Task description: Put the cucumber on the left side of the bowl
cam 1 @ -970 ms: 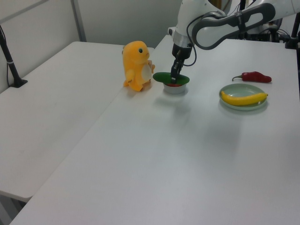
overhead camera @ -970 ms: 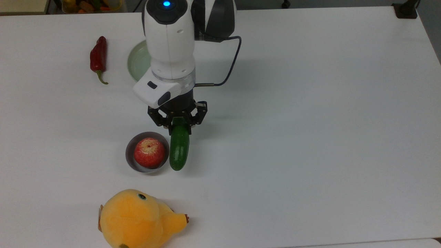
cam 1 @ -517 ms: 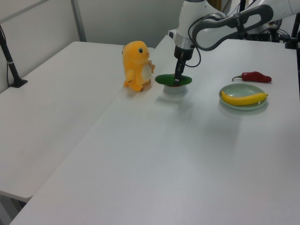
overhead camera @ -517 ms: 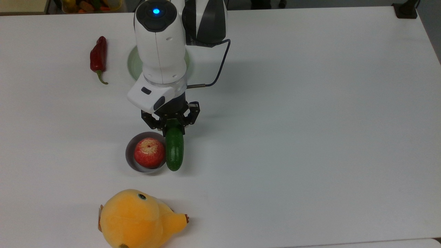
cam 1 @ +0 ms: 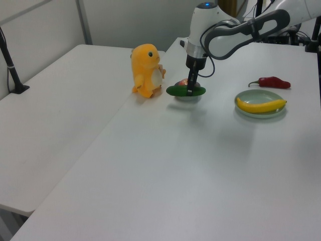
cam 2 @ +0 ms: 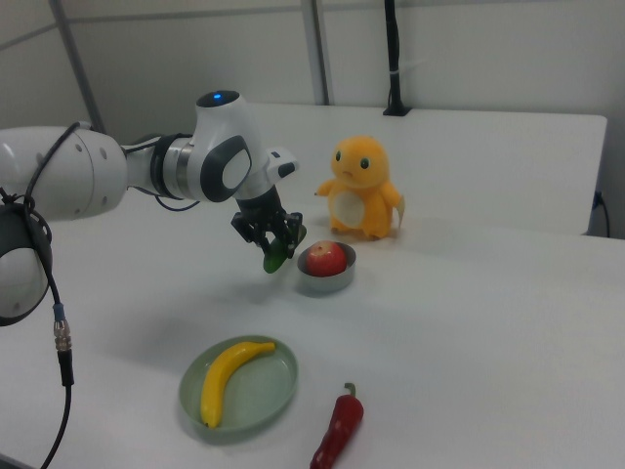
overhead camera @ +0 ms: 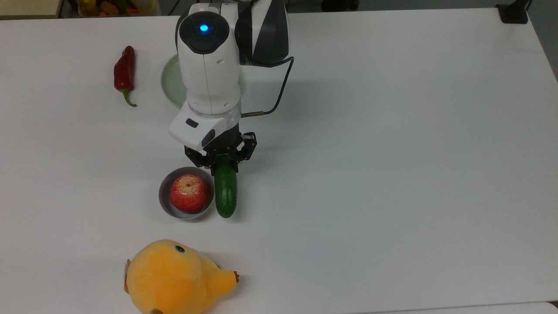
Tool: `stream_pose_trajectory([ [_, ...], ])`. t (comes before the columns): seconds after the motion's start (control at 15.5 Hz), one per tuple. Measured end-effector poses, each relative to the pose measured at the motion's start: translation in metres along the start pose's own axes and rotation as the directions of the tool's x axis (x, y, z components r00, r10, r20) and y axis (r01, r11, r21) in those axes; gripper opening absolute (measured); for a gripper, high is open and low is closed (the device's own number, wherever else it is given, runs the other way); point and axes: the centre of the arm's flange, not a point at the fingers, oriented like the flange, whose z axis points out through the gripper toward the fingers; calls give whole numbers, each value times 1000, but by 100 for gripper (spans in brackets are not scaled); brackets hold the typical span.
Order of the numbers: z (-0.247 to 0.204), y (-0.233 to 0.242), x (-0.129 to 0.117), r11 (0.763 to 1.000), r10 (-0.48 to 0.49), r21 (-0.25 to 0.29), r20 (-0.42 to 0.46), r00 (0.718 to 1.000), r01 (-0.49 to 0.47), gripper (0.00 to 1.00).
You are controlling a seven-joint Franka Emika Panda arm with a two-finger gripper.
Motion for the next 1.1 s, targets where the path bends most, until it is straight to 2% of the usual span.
stream_pose_trajectory([
  [0.13, 0, 0, 0, 1000, 0, 0, 0, 1000, 0, 49],
  [0.19, 0, 0, 0, 1000, 0, 0, 0, 1000, 0, 54],
  [0.39, 0, 0, 0, 1000, 1, 0, -1, 1000, -1, 84],
  [0.52, 0, 0, 0, 1000, 2, 0, -1, 1000, -2, 100],
  [0.84, -9, 1, 3, 1000, 4, -3, -16, 1000, -4, 100],
  [1.1, -48, 2, 4, 1000, 28, -7, -31, 999, -28, 100],
])
